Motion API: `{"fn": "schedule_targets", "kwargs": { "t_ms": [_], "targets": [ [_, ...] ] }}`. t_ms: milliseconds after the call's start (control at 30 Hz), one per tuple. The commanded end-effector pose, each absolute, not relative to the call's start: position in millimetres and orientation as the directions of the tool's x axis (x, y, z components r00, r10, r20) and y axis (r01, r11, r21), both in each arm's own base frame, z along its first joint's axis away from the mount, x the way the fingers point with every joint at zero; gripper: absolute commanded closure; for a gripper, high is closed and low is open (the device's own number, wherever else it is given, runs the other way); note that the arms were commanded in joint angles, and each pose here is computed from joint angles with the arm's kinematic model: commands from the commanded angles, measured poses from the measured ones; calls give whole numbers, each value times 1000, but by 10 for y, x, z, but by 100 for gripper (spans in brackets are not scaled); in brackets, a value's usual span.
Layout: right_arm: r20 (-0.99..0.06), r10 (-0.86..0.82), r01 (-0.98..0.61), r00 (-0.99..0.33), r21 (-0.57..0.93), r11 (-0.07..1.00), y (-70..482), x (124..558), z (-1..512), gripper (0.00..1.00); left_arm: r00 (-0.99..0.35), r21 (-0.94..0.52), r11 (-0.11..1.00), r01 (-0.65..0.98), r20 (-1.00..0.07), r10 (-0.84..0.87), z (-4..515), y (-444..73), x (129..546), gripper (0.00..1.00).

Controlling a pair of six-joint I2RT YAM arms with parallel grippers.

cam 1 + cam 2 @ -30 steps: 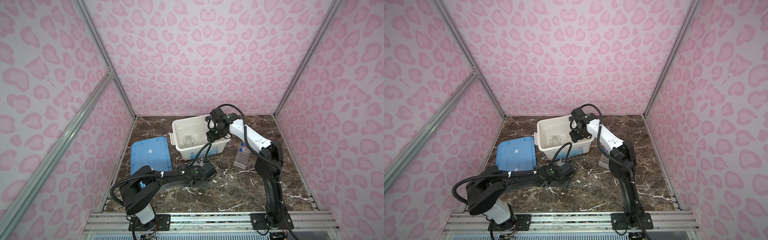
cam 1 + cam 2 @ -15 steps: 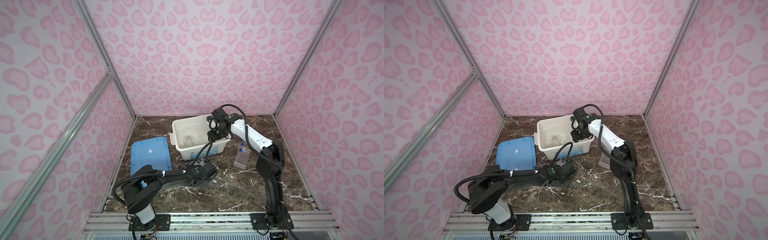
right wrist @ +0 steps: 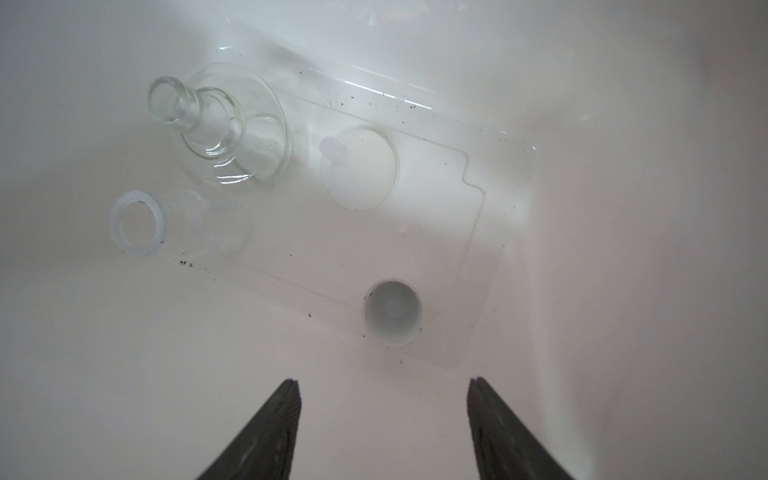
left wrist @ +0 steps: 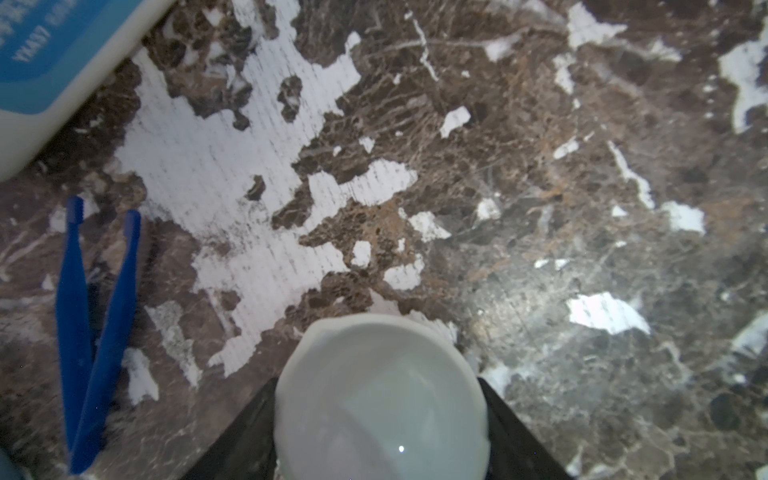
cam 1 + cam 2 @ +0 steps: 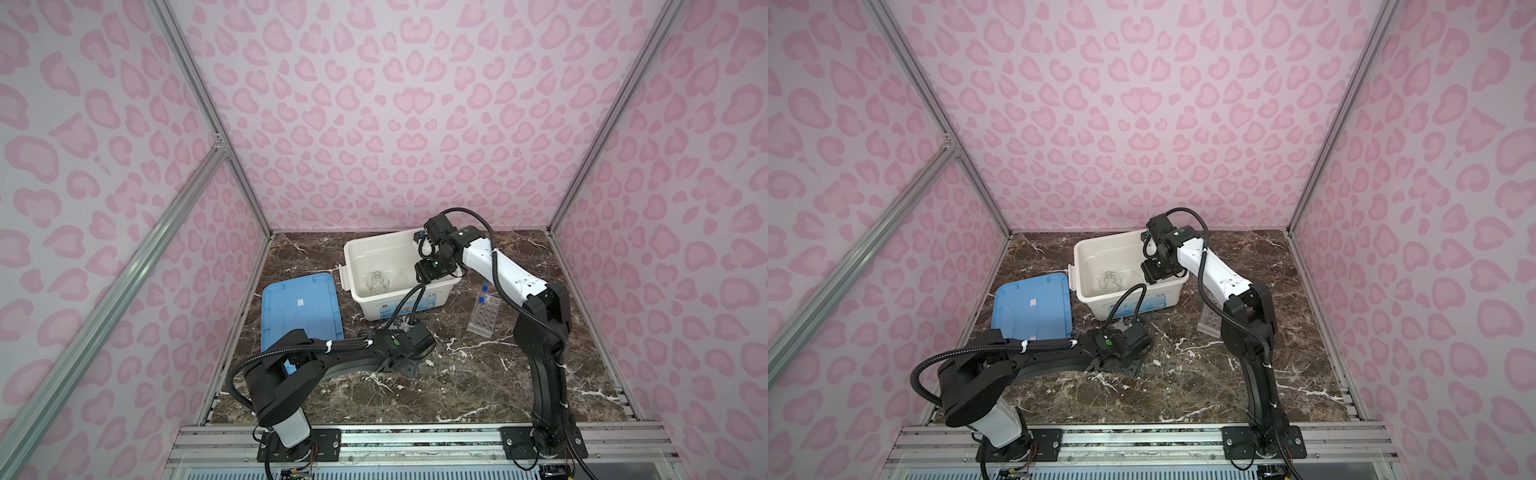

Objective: Organize the chemistry lab equipment
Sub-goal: 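Hold the crucible with the left gripper while the right gripper rises out of the bin, then carry the crucible over the bin with the left gripper while the right arm withdraws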

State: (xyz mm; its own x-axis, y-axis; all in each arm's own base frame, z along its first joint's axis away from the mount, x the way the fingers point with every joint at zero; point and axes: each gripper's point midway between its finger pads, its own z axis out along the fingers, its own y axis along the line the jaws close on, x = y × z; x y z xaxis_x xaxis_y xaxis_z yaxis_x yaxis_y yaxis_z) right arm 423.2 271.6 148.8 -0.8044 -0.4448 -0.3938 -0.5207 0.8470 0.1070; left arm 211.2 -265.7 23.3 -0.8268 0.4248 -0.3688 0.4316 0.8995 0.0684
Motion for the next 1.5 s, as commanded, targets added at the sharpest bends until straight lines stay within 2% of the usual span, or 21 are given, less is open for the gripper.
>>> {"fn": "schedule_targets", "kwargs": {
  "t_ms": [0, 467, 767, 1167, 1300, 1467],
  "targets": [
    [-422, -430, -518, -798, 114, 848, 2720, 4252, 1579, 34, -830, 54, 905, 423, -377, 410, 301, -2675, 2114, 38],
    [-605, -329, -495, -725, 125, 860, 2496, 4191, 2220, 33, -796, 42, 905, 423, -460, 394, 708, -2716, 2211, 42],
    [-715, -215, -441, -666, 144, 886, 2092, 4047, 2424, 30, -745, 38, 900, 434, -546, 383, 1312, -2708, 2345, 41],
    [-677, -133, -372, -723, 220, 902, 1735, 3930, 2075, 29, -678, -52, 888, 457, -667, 310, 2217, -2709, 2693, 39],
    [-680, -119, -378, -723, 247, 892, 1762, 3904, 2030, 29, -664, -46, 890, 453, -684, 303, 2441, -2704, 2951, 38],
    [-682, -99, -375, -725, 270, 887, 1792, 3912, 2006, 30, -673, -61, 895, 441, -683, 285, 2486, -2750, 3397, 38]
  ]
}}
